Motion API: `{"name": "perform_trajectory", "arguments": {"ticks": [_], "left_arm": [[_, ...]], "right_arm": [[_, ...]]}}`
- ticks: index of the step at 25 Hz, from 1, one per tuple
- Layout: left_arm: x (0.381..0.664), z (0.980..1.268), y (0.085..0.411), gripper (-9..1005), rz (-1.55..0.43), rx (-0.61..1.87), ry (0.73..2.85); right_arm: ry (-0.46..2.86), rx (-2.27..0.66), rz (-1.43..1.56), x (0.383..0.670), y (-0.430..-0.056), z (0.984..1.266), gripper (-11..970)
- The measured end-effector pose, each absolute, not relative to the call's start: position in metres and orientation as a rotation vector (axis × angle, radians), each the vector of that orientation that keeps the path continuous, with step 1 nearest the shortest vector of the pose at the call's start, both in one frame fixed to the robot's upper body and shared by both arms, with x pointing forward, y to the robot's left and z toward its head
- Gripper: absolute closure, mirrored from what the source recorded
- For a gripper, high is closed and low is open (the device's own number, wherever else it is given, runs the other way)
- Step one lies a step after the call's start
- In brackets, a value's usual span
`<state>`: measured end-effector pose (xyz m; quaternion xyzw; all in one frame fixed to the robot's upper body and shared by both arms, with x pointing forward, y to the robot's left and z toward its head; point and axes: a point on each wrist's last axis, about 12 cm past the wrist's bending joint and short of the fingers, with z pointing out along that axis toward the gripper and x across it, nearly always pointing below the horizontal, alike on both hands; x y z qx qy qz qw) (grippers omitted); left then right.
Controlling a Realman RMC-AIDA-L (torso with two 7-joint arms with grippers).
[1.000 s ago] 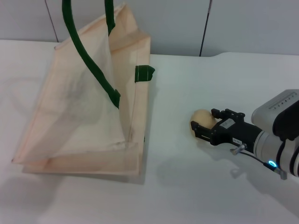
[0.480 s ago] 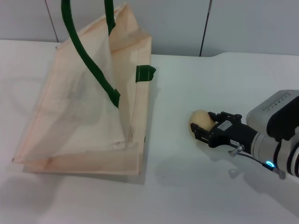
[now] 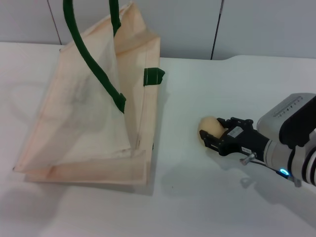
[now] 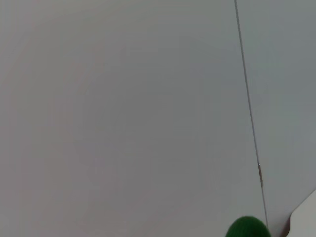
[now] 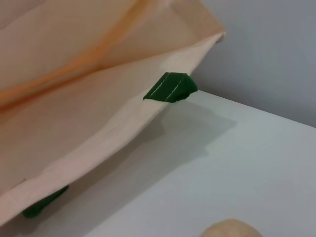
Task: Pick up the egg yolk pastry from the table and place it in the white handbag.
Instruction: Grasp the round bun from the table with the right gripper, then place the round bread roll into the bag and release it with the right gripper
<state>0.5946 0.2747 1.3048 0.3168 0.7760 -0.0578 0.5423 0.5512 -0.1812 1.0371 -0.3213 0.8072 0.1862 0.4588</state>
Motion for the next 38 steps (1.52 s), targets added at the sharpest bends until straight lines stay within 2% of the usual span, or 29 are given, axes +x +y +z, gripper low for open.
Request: {"name": "perform_trajectory", "arguments": {"ticks": [17,25,32,38], "left_arm": [[0.595,1.306,0.274,875,-0.145,0.754,1.838],[0.595,1.305,0.272,875,-0.146,0.766,1.835],[0.596,1.308,0.268,875,-0.15,0.777,1.822],[0.596,1.312,0.264,875,-0.159,0.783,1.808]], "right_arm": [[1.922,-0.809,0.481,0.558,-0.182,1.055,432],[1.782,-0.761,0.608,0.571,-0.193,1.084,453],[1.637,-0.816,0.716,0.575,-0.183,1.107,460],[1.568,-0.986,0.713,0.577,-0.146,1.11,467]]}}
